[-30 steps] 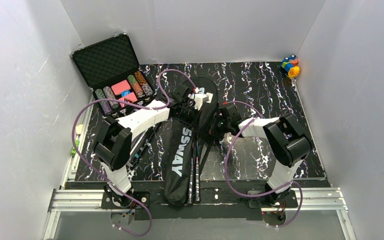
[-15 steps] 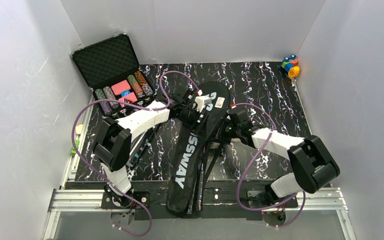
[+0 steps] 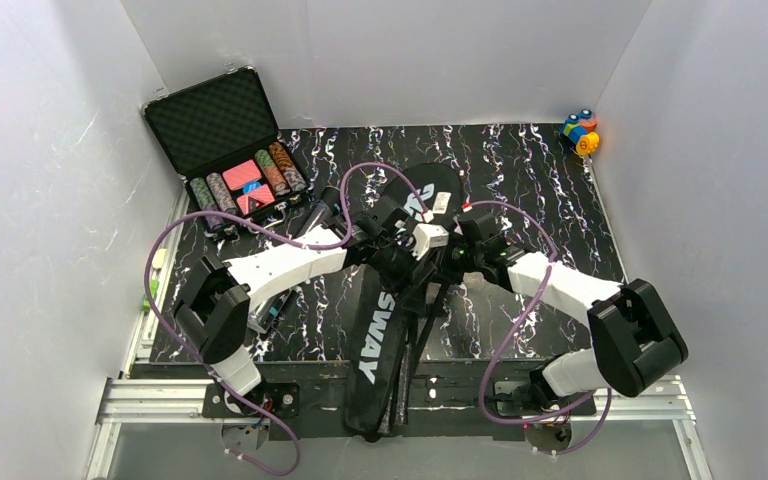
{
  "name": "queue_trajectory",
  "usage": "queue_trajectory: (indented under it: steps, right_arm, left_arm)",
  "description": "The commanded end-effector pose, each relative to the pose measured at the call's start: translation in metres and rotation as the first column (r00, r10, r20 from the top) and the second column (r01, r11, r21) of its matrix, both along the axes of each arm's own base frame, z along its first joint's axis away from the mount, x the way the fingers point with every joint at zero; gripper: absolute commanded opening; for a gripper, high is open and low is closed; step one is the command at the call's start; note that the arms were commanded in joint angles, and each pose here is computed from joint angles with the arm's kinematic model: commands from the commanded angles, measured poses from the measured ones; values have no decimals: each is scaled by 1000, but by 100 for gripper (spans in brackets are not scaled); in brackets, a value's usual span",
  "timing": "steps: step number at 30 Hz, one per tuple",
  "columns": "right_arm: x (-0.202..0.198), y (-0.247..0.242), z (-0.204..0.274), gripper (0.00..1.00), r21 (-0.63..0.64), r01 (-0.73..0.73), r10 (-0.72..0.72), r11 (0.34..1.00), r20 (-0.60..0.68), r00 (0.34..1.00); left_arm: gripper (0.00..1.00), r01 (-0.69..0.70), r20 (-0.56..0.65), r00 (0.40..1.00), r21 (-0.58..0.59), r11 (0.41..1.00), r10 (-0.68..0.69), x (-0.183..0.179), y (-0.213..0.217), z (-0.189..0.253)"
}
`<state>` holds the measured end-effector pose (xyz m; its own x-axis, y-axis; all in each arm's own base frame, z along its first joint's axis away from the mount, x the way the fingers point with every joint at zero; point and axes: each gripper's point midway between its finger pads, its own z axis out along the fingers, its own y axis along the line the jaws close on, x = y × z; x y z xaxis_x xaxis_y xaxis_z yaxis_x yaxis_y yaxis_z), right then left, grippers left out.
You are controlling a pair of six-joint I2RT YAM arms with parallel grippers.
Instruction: Pack up the badminton gear
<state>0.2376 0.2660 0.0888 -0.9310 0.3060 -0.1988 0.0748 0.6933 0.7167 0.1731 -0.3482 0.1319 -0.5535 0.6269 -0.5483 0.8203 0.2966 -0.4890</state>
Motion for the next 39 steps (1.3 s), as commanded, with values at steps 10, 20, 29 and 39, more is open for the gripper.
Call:
queue_trajectory:
  steps: [10, 20, 29, 39]
  right_arm:
    - [11, 29, 89, 1, 166, -70, 45, 984, 147, 988]
    - [6, 29, 78, 1, 166, -66, 45, 984, 126, 991]
    - [5, 30, 83, 1, 167, -71, 50, 983, 125, 991]
    - [6, 31, 91, 1, 149, -63, 44, 987, 126, 991]
  left_arm:
    - [60, -40, 168, 985, 37, 999, 33, 18, 10, 22]
    - [71, -58, 262, 964, 18, 998, 51, 26, 26, 75]
    - [98, -160, 274, 949, -11, 987, 157, 64, 36, 70]
    - [98, -123, 223, 966, -60, 991, 133, 58, 25, 51]
